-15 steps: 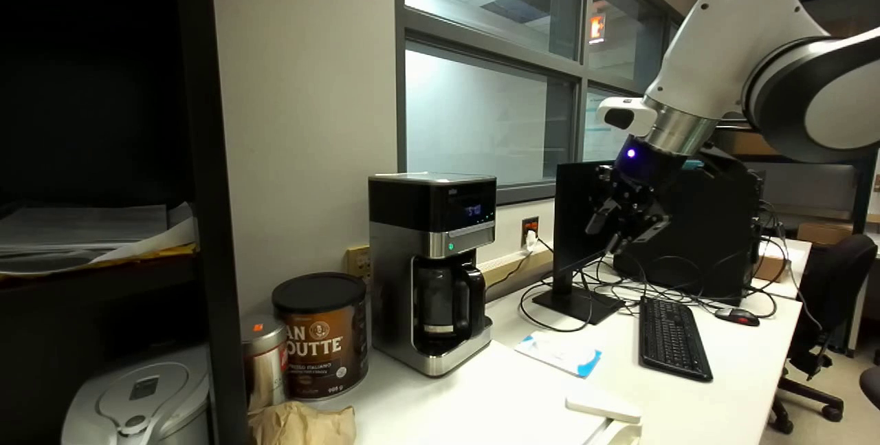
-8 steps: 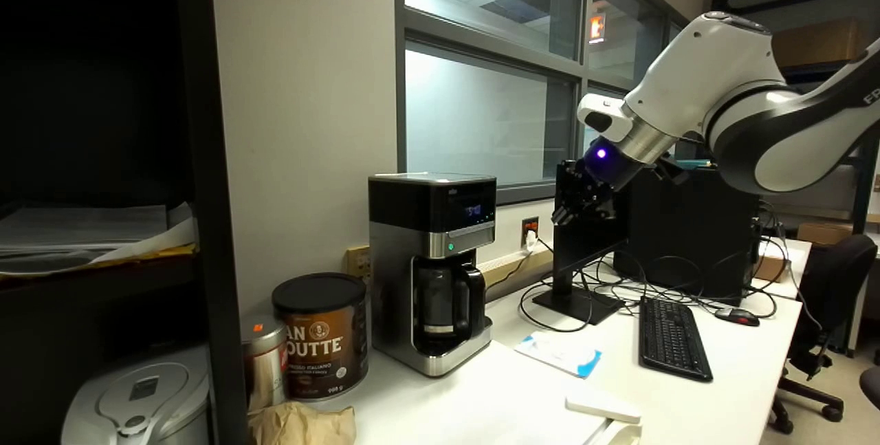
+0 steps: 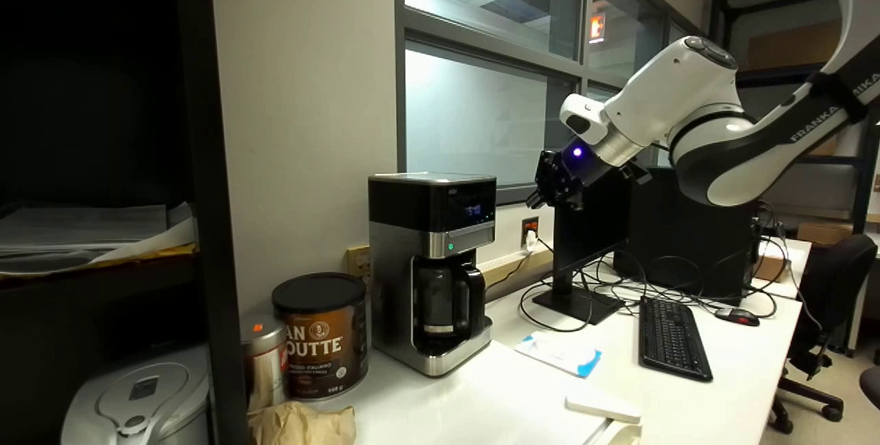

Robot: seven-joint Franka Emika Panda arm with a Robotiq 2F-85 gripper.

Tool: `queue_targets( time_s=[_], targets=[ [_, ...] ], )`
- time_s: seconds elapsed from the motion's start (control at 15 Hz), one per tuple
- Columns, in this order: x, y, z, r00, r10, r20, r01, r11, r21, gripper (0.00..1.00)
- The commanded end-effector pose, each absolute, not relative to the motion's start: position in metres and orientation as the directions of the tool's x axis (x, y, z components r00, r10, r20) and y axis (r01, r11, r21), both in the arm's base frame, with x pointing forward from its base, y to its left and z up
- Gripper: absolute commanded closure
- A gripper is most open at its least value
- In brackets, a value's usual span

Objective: Press the coffee maker button

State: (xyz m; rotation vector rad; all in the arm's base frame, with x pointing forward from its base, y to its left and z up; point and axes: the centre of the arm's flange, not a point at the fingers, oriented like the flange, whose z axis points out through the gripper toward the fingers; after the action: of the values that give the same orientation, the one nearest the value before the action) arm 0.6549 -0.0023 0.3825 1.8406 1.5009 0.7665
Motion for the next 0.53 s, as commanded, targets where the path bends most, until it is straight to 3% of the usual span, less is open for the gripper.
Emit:
queue_targets(
  time_s=[0.0,0.47],
  targets=[
    [0.675,0.007,0.359,0.167,0.984,0.058,0.582,-0.146,0.800,1.00],
    [0.693,0.024,0.335,0.140,0.986,0.087,0.576,-0.153,0.803,1.00]
  ],
)
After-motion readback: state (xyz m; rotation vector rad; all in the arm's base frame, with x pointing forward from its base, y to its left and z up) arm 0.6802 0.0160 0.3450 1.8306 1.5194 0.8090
